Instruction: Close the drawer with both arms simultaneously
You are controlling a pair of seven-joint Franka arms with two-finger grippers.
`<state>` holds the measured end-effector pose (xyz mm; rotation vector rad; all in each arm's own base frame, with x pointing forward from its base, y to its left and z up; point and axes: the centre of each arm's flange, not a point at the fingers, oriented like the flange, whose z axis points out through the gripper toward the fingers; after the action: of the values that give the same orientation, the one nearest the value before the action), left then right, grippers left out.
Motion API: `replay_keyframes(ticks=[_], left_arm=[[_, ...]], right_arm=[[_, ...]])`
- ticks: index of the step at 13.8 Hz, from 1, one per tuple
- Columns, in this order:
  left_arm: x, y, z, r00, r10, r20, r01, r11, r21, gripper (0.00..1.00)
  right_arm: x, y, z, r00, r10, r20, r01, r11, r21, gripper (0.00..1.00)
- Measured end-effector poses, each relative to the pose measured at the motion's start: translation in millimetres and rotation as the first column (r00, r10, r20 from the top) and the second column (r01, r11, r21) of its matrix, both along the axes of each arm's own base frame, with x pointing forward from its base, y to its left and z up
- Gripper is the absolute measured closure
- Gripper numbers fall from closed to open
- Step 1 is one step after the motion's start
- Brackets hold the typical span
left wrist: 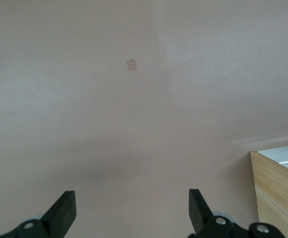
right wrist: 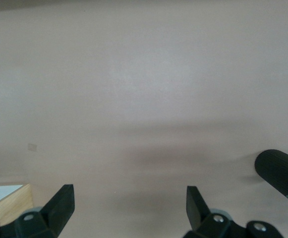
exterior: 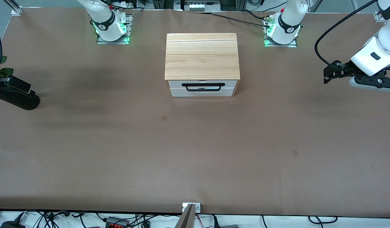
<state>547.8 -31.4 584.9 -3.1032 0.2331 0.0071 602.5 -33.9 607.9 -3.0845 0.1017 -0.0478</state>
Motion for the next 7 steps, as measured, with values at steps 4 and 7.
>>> replay_keyframes(ticks=[4,7], left_arm=[[0,-1,0,1.000,-0.002,0.000,0.002,1.000,0.000,0.00],[0,-2,0,1.000,-0.005,0.000,0.005,1.000,0.000,0.00]], right_arm=[[-18,12,1,1.000,0.019,-0.020,-0.019,1.000,0.001,0.00],[-29,13,3,1.000,0.019,-0.021,-0.019,1.000,0.000,0.00]])
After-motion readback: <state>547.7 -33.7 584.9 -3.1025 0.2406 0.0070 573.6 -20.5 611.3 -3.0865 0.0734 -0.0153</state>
